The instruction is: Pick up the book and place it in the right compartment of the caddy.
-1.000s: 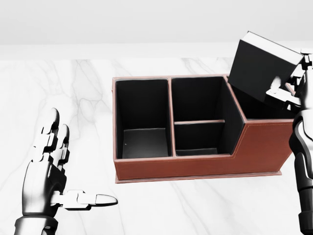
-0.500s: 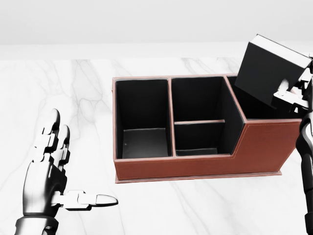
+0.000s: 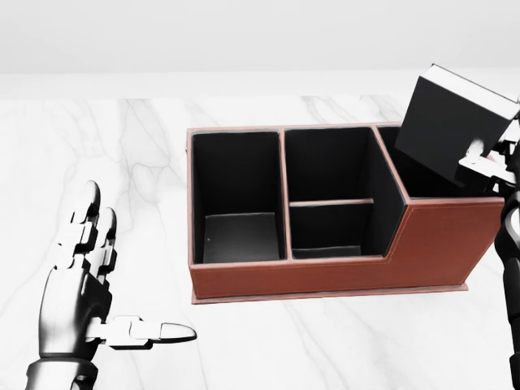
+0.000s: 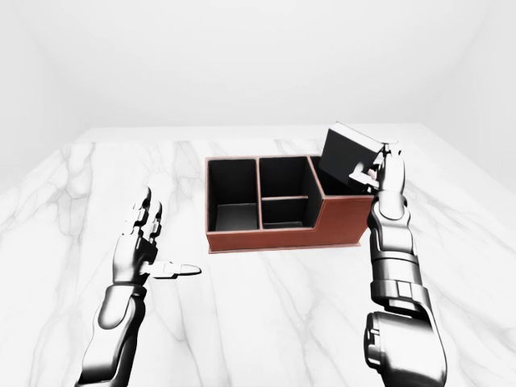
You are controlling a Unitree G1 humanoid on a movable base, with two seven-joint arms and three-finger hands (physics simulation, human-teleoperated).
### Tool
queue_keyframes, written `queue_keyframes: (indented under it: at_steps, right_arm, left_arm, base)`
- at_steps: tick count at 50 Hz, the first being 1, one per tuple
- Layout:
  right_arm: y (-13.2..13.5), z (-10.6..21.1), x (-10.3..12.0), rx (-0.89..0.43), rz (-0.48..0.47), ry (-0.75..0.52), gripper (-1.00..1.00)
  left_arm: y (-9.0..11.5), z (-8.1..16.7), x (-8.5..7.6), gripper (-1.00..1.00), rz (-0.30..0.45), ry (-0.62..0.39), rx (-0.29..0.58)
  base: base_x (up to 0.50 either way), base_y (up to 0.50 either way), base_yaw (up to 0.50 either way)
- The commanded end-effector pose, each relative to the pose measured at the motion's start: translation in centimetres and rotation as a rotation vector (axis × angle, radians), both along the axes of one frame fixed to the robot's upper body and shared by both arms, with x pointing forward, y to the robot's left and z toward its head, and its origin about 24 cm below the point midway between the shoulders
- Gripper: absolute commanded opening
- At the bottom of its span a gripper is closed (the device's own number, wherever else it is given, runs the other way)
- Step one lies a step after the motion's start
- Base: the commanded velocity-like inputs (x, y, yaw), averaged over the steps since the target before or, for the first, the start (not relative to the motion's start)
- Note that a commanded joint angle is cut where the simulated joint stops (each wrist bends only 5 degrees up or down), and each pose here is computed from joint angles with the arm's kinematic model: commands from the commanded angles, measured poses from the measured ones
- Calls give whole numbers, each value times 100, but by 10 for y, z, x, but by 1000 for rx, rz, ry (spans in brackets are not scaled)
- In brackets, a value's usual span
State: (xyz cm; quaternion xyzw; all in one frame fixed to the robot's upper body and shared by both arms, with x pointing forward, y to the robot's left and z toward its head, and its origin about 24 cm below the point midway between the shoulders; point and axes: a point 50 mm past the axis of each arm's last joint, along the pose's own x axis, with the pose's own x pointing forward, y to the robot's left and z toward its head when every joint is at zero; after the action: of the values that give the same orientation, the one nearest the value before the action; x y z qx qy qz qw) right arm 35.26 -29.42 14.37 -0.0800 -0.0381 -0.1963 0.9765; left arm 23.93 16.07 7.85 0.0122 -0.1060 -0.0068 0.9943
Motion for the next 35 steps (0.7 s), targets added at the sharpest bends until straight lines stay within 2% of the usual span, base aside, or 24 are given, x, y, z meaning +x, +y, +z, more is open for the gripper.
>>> queue_keyframes:
  at_steps: [1, 35]
  right_arm:
    - [-2, 10, 1, 16, -11, -55, -100]
    - [-6, -5, 16, 11, -37, 15, -100]
  left_arm:
    - [0, 1, 0, 100, 0, -3, -1]
    - [0, -1, 1, 100, 0, 6, 0]
  base:
    - [0, 0, 0]
    - [0, 0, 0]
